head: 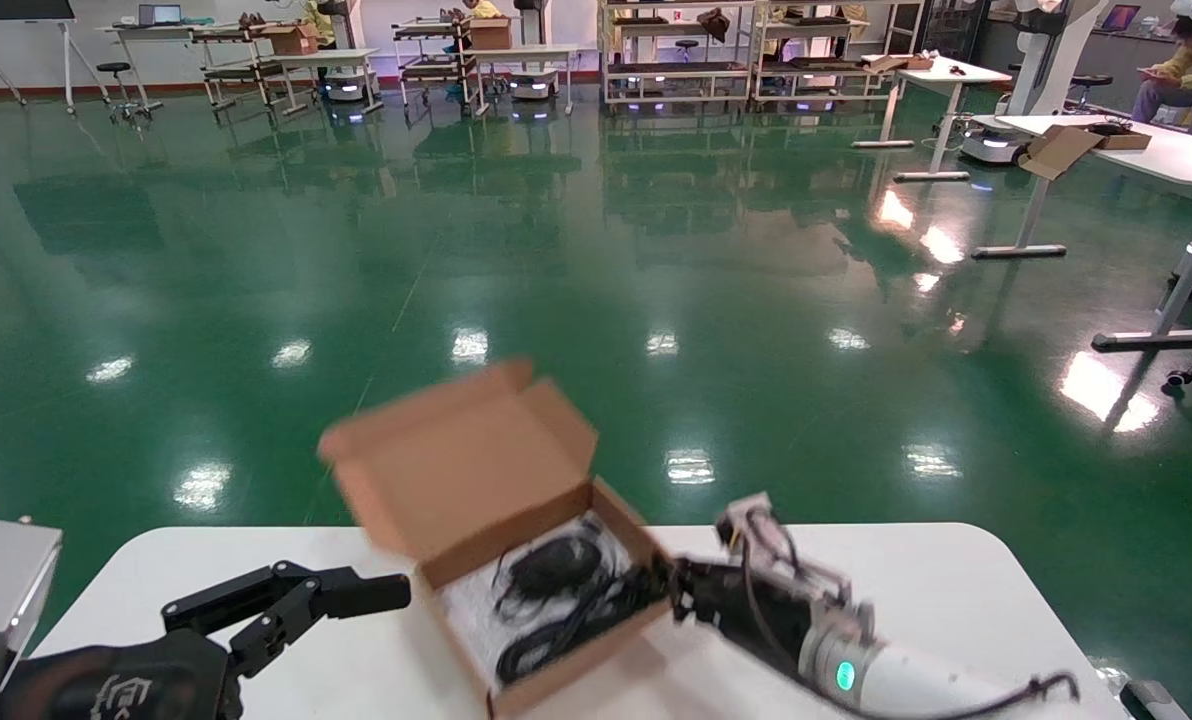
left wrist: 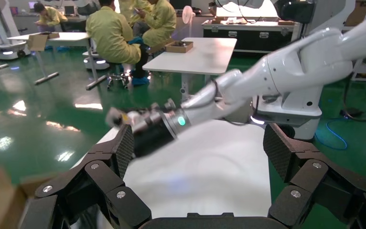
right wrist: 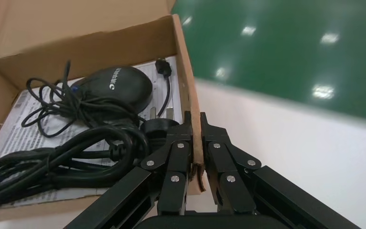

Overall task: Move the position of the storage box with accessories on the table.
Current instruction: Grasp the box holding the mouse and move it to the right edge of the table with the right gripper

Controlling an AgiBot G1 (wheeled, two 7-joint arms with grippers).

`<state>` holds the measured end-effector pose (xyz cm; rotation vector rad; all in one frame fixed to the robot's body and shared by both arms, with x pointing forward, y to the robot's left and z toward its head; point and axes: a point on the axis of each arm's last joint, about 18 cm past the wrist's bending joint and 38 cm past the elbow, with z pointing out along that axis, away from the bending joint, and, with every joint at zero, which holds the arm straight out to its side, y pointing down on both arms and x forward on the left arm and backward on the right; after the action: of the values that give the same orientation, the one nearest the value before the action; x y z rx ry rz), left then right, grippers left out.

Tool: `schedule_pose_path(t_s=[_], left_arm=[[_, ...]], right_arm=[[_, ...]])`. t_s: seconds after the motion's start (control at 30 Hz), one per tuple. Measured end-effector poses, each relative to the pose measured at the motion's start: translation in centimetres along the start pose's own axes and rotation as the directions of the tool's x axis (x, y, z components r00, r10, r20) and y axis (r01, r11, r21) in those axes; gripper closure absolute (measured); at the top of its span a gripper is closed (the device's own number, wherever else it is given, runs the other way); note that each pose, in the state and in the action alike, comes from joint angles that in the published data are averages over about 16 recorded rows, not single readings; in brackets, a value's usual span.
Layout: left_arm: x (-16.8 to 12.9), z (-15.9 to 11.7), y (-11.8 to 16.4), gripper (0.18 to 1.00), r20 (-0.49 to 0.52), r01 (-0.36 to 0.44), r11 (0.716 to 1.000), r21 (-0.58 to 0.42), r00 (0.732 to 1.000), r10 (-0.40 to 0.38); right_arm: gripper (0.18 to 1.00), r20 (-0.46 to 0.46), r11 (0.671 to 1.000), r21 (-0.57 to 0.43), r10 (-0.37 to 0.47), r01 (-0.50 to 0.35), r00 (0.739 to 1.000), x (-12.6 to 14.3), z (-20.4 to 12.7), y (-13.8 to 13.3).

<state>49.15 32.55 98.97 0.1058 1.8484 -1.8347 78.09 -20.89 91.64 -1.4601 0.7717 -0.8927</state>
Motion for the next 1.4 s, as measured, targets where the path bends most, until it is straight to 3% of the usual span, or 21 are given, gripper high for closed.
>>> schedule_pose_path(t_s=[0.27,0.47,0.7,0.87,1.07,1.4], left_arm=[[0.0,0.0,0.0,0.184,0.000,0.000,1.000,0.000,1.000,0.000],[0.0,0.0,0.0,0.184,0.000,0.000,1.000,0.000,1.000,0.000],[0.0,0.0,0.0,0.184,0.000,0.000,1.000,0.000,1.000,0.000],[0.0,0.0,0.0,0.184,0.000,0.000,1.000,0.000,1.000,0.000],[0.0,0.0,0.0,0.184,0.000,0.000,1.000,0.000,1.000,0.000],[0.0,0.0,0.0,0.184,0.000,0.000,1.000,0.000,1.000,0.000]], right_arm=[[0.976,-0.100,0.988,0.118,-0.090,0.101,0.991,4.4,-2.0,-10.1],[0.976,-0.209,0.965,0.180,-0.150,0.189,0.966,8.3,-5.5,-17.4],[0.976,-0.351,0.947,0.177,-0.193,0.267,0.916,13.4,-10.5,-21.7],[0.976,-0.434,0.949,0.137,-0.200,0.284,0.878,16.9,-13.8,-21.5],[0.976,-0.497,0.963,0.074,-0.191,0.260,0.846,20.5,-16.9,-18.3],[0.976,-0.527,0.988,-0.014,-0.140,0.155,0.839,23.8,-19.9,-9.9]])
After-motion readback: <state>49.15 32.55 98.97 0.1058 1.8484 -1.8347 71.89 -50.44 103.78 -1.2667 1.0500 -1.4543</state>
